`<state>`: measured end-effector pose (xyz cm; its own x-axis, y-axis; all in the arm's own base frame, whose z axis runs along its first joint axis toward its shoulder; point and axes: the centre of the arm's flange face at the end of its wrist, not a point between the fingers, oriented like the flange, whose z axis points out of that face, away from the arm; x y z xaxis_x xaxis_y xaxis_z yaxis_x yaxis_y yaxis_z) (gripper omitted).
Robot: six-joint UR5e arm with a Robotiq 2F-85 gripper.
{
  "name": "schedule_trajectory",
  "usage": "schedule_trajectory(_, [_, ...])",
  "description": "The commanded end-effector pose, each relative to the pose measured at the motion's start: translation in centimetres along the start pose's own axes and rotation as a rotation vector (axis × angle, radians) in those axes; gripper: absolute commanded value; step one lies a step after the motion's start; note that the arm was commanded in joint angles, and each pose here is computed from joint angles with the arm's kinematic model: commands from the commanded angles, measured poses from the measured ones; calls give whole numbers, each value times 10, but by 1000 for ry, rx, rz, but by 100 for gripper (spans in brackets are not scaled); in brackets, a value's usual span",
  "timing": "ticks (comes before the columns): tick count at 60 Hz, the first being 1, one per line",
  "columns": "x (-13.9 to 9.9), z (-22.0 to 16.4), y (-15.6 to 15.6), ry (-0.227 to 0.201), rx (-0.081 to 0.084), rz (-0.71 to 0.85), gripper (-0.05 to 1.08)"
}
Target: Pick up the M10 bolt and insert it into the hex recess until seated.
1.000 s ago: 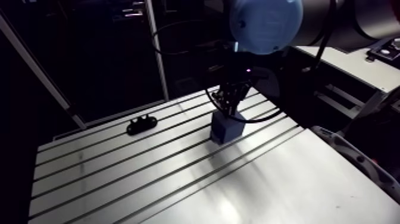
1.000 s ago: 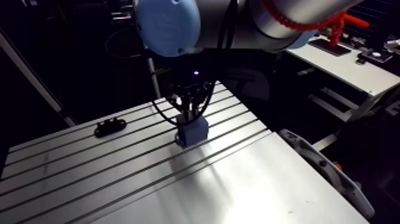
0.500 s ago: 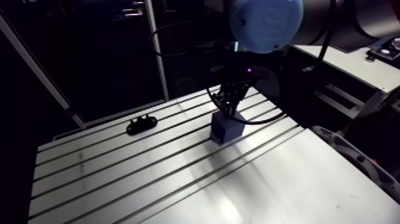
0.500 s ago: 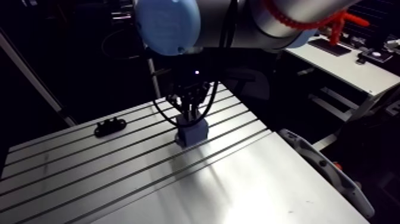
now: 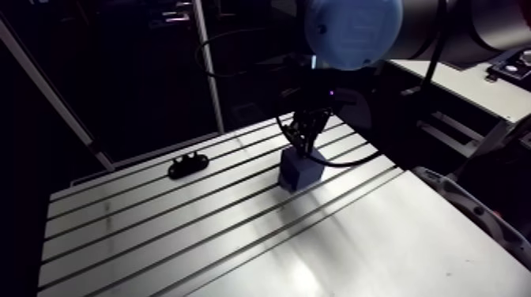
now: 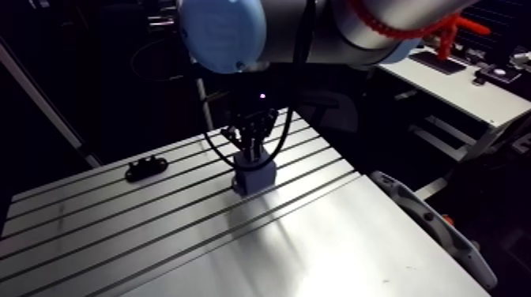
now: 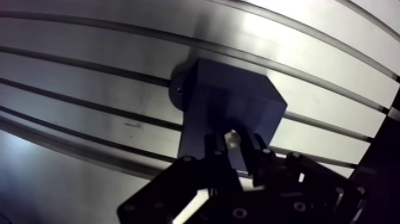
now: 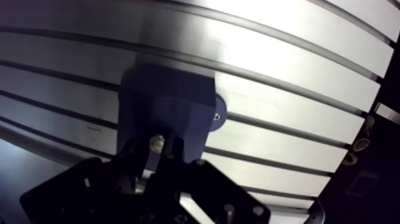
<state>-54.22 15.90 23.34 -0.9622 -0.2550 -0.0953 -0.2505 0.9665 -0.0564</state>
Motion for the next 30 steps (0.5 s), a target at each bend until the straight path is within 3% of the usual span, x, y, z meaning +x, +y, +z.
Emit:
schedule_trajectory(1, [0,0,0,1,-1,-27,72])
schedule_trajectory(30, [1,3,1,2,2,-99,73])
